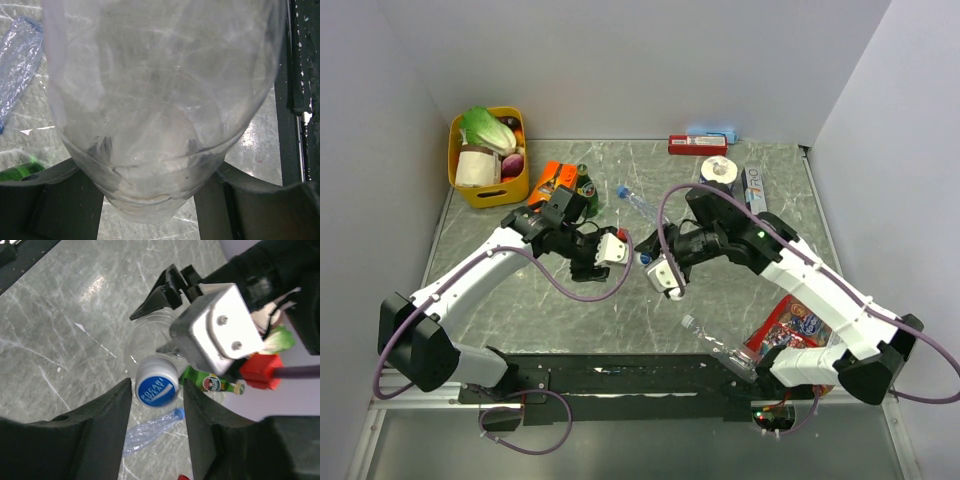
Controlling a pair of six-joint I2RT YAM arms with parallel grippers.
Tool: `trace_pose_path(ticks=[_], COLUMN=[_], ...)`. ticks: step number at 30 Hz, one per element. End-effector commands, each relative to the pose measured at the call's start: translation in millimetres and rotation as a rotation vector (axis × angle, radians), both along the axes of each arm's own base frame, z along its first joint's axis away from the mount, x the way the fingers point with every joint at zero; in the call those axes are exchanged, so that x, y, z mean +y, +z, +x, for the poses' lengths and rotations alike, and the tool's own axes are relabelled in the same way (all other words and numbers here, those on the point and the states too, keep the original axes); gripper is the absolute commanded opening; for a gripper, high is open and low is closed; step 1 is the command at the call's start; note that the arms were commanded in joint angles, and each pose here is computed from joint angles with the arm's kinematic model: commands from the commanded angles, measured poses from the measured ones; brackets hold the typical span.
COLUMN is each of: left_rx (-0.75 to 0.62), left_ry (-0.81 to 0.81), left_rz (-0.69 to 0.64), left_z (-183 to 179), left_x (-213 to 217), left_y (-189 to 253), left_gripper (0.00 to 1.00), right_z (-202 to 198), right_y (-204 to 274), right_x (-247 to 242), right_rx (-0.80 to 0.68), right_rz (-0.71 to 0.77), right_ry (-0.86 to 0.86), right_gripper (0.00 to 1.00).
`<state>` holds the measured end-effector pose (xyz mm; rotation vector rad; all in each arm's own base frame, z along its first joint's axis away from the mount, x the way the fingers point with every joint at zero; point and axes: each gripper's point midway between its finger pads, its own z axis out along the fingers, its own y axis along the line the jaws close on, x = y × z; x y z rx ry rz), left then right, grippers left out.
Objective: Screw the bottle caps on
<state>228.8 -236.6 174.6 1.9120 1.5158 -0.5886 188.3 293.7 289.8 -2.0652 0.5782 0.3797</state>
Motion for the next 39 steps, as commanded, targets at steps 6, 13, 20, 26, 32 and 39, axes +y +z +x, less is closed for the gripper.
trace_pose_path(ticks=[6, 13, 20, 26, 32, 39], left_rx=[-0.077, -0.139, -0.279, -0.371, -0.306, -0.195], left_ry=[-0.006, 0.117, 0.482, 0.667, 0.613, 0.295], left_rz=[-0.078, -0.12, -0.262, -0.281, -0.197, -0.142], left_z=[9, 34, 86, 108, 94, 39], left_x=[-12, -16, -7, 10, 12, 2], left_y=[18, 27, 57, 65, 38, 12], left_gripper=[0.01, 0.01, 0.01, 0.01, 0.01, 0.01], right_z=[0, 0, 38, 72, 64, 37], right_y=[14, 17, 11, 15, 53, 50], right_x=[8, 4, 3, 4, -21, -43], right_rx=[0.018, 0.199, 0.645, 1.442, 1.0, 0.305], right_rz=[0.022, 0.03, 0.058, 0.11, 0.152, 0.148], right_ry=[0.008, -0.118, -0.466, -0.787, -0.61, -0.344], right_gripper=[0.33, 0.13, 0.07, 0.25, 0.61, 0.72])
